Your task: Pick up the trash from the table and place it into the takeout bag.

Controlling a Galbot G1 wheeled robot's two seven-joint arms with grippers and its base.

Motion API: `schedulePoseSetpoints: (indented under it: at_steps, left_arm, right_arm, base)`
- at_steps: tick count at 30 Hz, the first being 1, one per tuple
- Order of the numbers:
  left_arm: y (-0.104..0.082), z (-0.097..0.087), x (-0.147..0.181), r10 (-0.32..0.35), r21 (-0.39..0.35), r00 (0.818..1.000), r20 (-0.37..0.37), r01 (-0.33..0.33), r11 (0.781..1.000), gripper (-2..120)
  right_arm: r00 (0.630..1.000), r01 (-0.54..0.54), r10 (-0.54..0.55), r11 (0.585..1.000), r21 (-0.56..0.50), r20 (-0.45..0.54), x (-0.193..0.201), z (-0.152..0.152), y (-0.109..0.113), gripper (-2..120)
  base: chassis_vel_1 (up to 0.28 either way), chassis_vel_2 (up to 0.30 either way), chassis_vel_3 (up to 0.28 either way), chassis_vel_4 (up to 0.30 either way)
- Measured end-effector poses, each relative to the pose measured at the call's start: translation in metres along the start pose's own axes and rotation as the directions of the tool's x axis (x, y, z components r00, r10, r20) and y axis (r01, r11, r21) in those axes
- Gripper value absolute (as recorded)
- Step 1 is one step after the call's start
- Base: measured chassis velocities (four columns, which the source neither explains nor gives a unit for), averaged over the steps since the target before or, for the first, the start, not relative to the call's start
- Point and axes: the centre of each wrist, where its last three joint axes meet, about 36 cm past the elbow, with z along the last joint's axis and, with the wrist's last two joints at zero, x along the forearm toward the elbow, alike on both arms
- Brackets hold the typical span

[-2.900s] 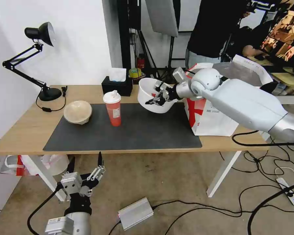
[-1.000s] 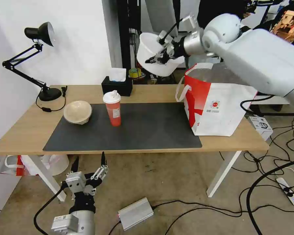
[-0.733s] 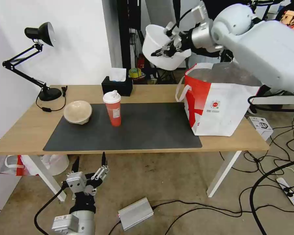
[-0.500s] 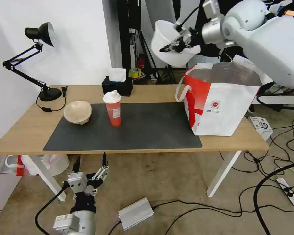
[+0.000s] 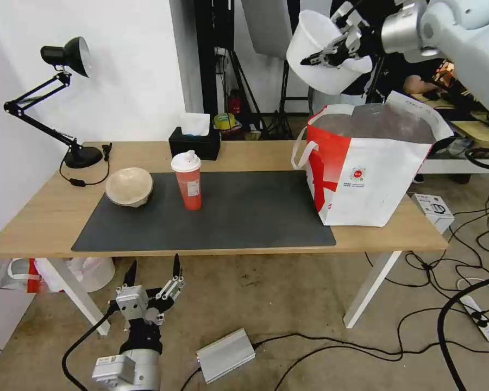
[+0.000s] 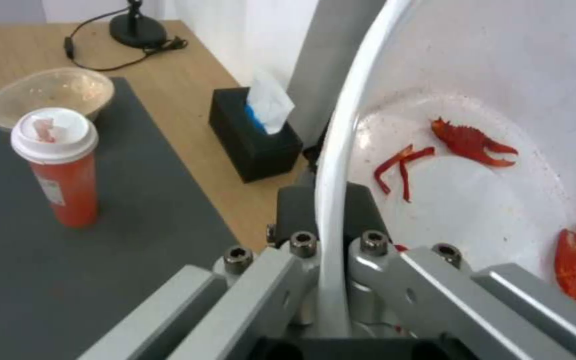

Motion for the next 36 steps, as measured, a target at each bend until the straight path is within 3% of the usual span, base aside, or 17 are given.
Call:
schedulePoseSetpoints:
  at_steps: [15, 36]
  left_arm:
    - [-0.001, 0.003, 0.001, 0.009, 0.001, 1.000, -0.010, -0.009, 1.000, 95]
    - [-0.005, 0.005, 0.004, 0.016, 0.005, 1.000, -0.023, -0.016, 1.000, 95]
  right_arm:
    - [0.998, -0.066, 0.066, 0.996, -0.051, -0.002, 0.045, 0.036, -0.023, 0]
    - [0.997, -0.063, 0.059, 0.992, -0.106, -0.043, 0.058, 0.094, -0.016, 0]
  base:
    - [0.000, 0.000, 0.000, 0.000]
    - [0.000, 0.000, 0.000, 0.000]
